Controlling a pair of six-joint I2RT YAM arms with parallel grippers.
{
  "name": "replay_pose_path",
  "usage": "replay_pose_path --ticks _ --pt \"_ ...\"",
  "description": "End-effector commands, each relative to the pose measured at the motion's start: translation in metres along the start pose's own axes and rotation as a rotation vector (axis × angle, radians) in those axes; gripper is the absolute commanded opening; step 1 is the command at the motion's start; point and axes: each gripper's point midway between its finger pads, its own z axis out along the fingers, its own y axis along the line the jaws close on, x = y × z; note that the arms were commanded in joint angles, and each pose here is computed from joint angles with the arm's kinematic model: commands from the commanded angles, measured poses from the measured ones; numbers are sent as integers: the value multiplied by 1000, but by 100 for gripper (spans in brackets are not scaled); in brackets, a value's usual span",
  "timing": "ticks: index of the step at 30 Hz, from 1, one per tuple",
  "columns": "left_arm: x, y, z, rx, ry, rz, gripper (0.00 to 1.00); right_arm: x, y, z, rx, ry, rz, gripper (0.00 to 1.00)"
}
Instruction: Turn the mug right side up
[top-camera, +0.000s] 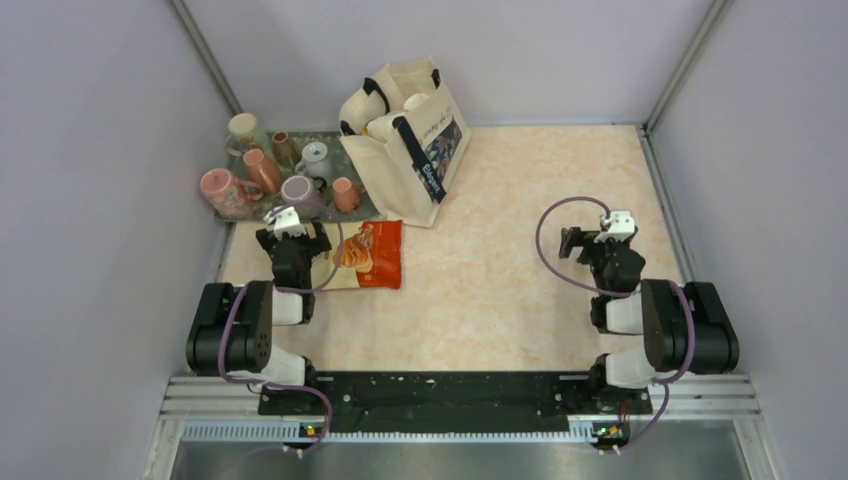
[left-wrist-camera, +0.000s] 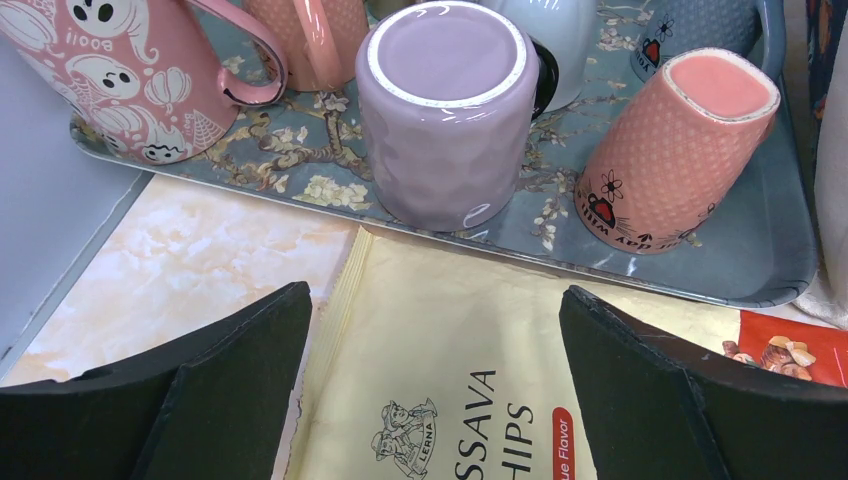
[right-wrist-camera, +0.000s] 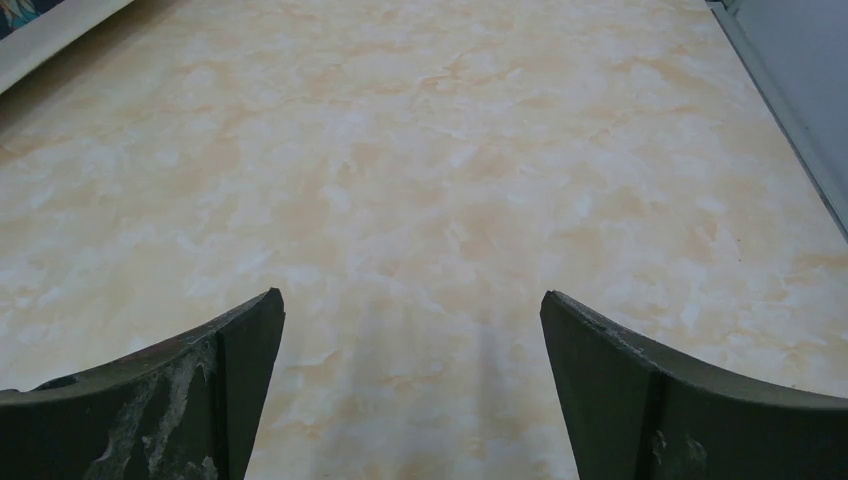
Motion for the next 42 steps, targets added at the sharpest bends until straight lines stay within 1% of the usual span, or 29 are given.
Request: replay_pose_path --ticks 1,2,4,6,8,9,11,14,16,17,19,20,24,26,28,34,35,37,38,41,42 --pt "-17 1 6 -11 -53 -24 99 -15 6 5 -27 -53 -11 99" --pt "-17 -1 6 0 -52 -24 99 -16 7 5 -29 -53 -11 99" --pt "-15 -16 7 89 -35 16 99 -23 7 6 -31 -59 -11 99" --pt "-18 -23 5 131 -40 33 99 -32 8 7 -34 -47 -12 99" --pt "-33 -31 2 183 -53 39 99 -41 10 7 -47 -23 -13 99" --pt "-30 -40 -1 239 -2 74 99 -49 11 8 -50 -20 -8 99" --pt "-41 -57 -4 357 69 160 99 -63 17 8 -80 -20 17 99" --pt "-49 -76 -15 533 267 283 99 -81 42 3 -213 -10 25 99" --pt "-54 -85 -27 658 365 359 99 -95 53 -2 -276 -13 35 99" --pt "-60 -91 -31 734 379 409 99 -102 56 -4 -290 -17 46 99" --pt "-69 -101 -34 821 415 438 99 -109 61 -7 -311 -24 64 99" --pt "-83 -105 -30 835 426 444 99 -111 64 -9 -326 -29 69 99" --pt "-105 -110 1 837 480 463 99 -117 70 -15 -354 -51 73 99" --pt "-103 -112 13 858 512 480 99 -116 71 -16 -359 -46 70 99" --pt "-102 -114 18 895 513 524 97 -115 72 -17 -364 -47 65 99" --pt "-103 -100 37 882 481 706 91 -109 74 -19 -377 -45 57 99" --pt "-105 -95 39 879 480 752 89 -107 74 -20 -379 -43 56 99" --pt "-110 -85 48 838 482 811 82 -106 75 -20 -384 -44 55 99" --pt "-114 -80 55 810 485 820 78 -105 75 -20 -387 -45 55 99" --pt "-120 -72 74 738 528 797 75 -102 76 -19 -393 -38 54 99" --pt "-113 -72 80 734 561 784 71 -101 76 -19 -393 -35 54 99"
